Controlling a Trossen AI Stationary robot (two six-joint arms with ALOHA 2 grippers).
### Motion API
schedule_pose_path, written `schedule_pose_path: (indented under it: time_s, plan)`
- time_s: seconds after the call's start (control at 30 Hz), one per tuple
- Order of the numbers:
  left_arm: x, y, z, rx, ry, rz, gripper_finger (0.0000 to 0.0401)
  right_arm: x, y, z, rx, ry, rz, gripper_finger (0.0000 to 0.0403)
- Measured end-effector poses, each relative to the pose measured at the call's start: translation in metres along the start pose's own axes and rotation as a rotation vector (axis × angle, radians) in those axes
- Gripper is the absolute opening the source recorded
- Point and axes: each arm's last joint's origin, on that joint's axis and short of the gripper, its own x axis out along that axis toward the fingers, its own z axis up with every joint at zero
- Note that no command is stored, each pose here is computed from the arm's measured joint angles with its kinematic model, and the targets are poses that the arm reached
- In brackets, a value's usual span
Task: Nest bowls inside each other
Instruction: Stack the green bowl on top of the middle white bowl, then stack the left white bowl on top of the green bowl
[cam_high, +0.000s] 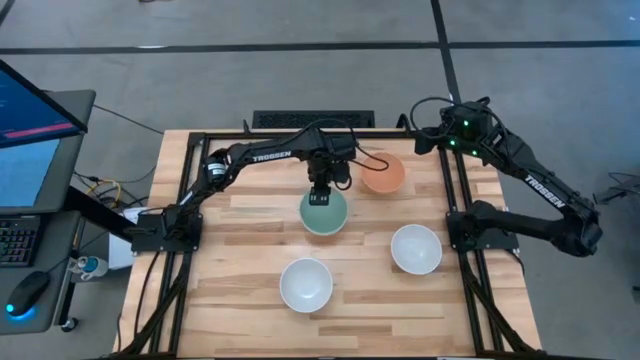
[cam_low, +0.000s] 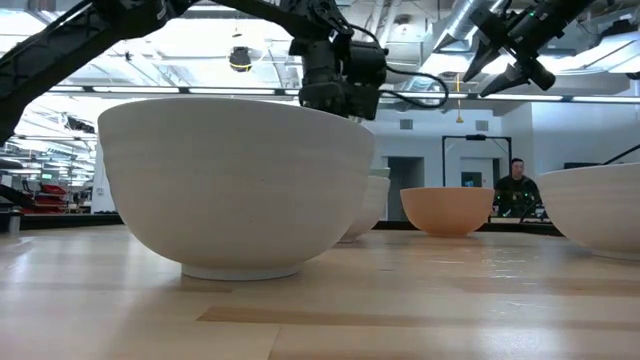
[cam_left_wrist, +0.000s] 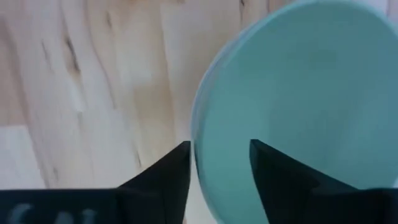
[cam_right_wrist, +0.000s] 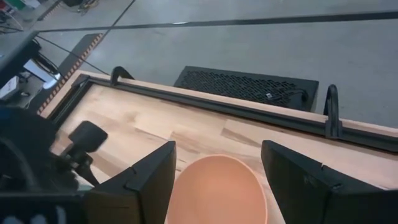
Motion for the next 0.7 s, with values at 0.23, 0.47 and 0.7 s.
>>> schedule_pose_path:
  time_s: [0.23,0.47,0.7]
  plan:
    - [-0.012,0.0,0.004,0.025,-0.057,0.082,0.0173,0.0,0.0,0.0,-0.001,0.001,0.0,0.026]
    - [-0.015,0.004,-0.001,0.019,-0.012,0.151,0.0137,0.0,0.0,-0.001,0.005,0.008,-0.004,0.026]
    - [-0.058,-0.01,-0.012,-0.036,-0.08,0.142,0.0119,0.0,-0.002,-0.002,0.005,0.013,-0.039,0.026]
